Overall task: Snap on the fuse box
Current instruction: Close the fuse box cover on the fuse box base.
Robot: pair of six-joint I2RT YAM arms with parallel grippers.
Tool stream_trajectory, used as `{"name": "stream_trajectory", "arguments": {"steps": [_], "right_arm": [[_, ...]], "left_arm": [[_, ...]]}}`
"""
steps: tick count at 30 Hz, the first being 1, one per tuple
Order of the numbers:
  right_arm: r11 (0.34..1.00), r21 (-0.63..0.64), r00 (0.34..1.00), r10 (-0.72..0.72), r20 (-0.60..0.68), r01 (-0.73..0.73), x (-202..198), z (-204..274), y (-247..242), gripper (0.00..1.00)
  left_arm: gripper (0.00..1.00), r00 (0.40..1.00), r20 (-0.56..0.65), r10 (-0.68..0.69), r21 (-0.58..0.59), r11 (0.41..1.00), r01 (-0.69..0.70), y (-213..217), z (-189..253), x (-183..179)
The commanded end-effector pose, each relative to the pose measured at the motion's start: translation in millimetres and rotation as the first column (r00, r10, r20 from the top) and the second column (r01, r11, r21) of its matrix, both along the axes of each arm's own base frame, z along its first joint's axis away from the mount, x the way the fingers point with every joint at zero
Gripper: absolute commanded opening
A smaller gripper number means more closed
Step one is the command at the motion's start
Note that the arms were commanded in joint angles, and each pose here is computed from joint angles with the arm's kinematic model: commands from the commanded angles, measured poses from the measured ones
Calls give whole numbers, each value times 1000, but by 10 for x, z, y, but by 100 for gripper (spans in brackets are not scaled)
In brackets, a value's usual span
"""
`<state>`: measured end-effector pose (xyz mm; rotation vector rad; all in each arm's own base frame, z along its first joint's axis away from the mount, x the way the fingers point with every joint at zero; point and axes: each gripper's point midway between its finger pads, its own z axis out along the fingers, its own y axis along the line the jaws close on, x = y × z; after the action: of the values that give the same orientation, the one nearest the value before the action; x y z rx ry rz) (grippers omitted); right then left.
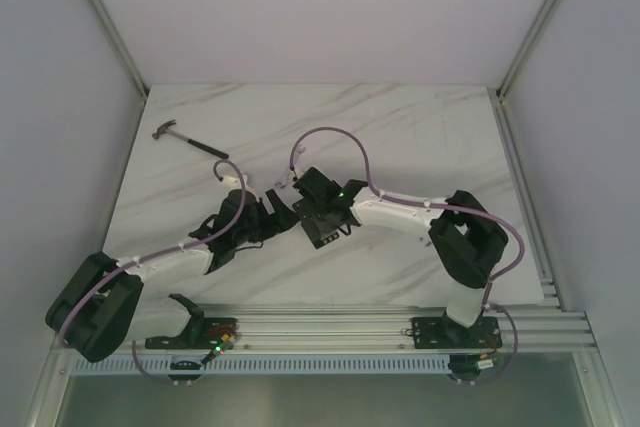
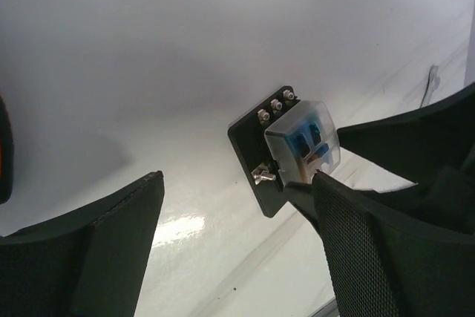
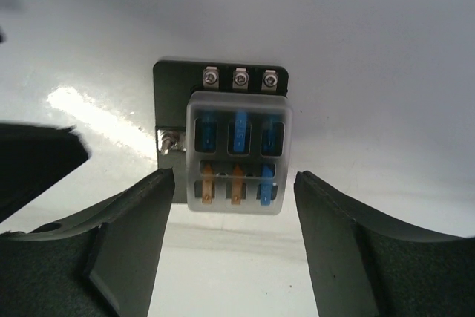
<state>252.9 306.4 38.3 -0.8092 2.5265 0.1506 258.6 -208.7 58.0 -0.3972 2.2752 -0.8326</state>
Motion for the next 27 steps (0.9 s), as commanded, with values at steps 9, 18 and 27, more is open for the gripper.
{"name": "stream_trajectory", "arguments": {"steps": [9,18,27], "right_arm": [[952,303,994,-20,-107,51,24,383,-75,60],[948,311,982,-12,-186,71,-26,94,-135,38],[969,227,963,-31,-268,95,-199,-339,-321,24]], "left_arm": [[69,985,12,-170,4,985,170,-466,117,178],[55,965,-80,-249,25,968,252,-712,-185,136],[29,935,-192,-299,44,949,312,-859,-571,-107]]}}
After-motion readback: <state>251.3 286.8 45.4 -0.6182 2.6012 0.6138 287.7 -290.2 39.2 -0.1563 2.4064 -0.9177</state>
